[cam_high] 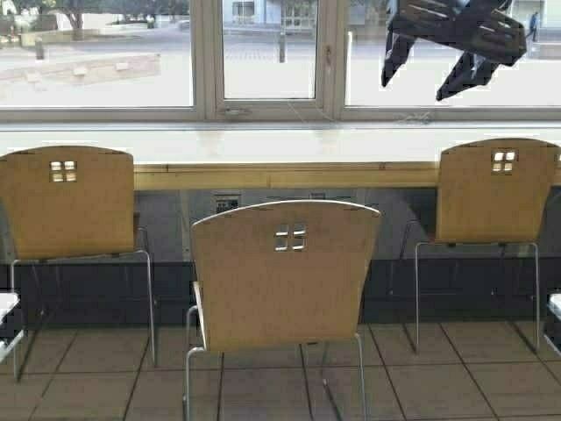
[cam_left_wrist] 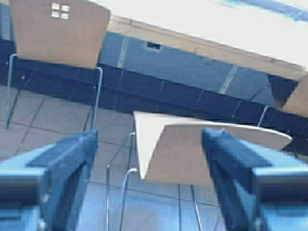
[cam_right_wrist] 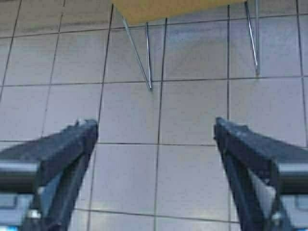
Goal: Push the chairs under the table
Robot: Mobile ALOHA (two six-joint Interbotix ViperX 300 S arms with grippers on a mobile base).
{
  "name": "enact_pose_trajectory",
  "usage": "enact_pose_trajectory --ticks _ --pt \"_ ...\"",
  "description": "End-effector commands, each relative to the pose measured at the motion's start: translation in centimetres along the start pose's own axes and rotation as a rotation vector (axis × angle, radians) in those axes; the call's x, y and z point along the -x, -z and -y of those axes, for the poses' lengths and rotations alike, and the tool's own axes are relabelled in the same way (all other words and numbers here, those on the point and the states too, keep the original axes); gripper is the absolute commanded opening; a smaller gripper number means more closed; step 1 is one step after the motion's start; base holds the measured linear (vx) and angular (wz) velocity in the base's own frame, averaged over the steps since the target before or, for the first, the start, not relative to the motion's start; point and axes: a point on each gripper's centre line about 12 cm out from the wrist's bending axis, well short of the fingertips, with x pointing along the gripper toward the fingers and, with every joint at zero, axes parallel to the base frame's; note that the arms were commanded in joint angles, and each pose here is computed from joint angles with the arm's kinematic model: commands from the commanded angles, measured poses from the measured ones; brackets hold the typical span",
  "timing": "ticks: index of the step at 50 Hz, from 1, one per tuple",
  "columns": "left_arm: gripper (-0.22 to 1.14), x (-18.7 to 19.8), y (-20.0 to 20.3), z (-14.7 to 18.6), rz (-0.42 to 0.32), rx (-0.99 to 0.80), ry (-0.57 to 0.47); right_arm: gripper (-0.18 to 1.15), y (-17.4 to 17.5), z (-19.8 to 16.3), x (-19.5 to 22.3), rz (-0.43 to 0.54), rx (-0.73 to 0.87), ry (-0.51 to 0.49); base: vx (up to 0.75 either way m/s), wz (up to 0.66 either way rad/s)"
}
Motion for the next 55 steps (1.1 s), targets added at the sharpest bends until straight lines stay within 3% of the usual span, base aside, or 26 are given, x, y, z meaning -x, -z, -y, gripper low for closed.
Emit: enact_pose_trajectory --ticks 1,15,31,40,46,55 --pt "0.96 -0.2 0.3 -0.1 -0.008 0.011 -0.008 1.04 -0.3 -0.3 0.1 0.010 -0.106 -0.020 0.22 -0.05" --pt "0.96 -0.6 1.0 -0.5 -0.030 0.222 -0.034 1.04 1.2 -0.2 -1.3 -0.076 -0.282 -0.024 0.24 -0.02" --pt "0.96 -1.5 2.1 -0.9 -0.080 0.718 -0.097 1.04 1.5 -0.3 -3.1 -0.105 -0.427 -0.022 0.29 0.01" --pt "0.96 -5.1 5.0 -0.9 -0.281 0.873 -0.217 1.04 0.6 -0.5 -7.0 -0.126 -0.561 -0.014 0.23 -0.02" --pt "0.96 -9.1 6.2 2.1 -0.429 0.866 -0.205 1.04 -0.5 -1.0 -9.8 -0.138 -0.618 -0.023 0.17 -0.05" --pt "0.96 -15.7 9.1 5.0 -0.553 0.904 -0.264 1.04 -1.3 -1.4 -12.9 -0.149 -0.711 -0.033 0.11 -0.06"
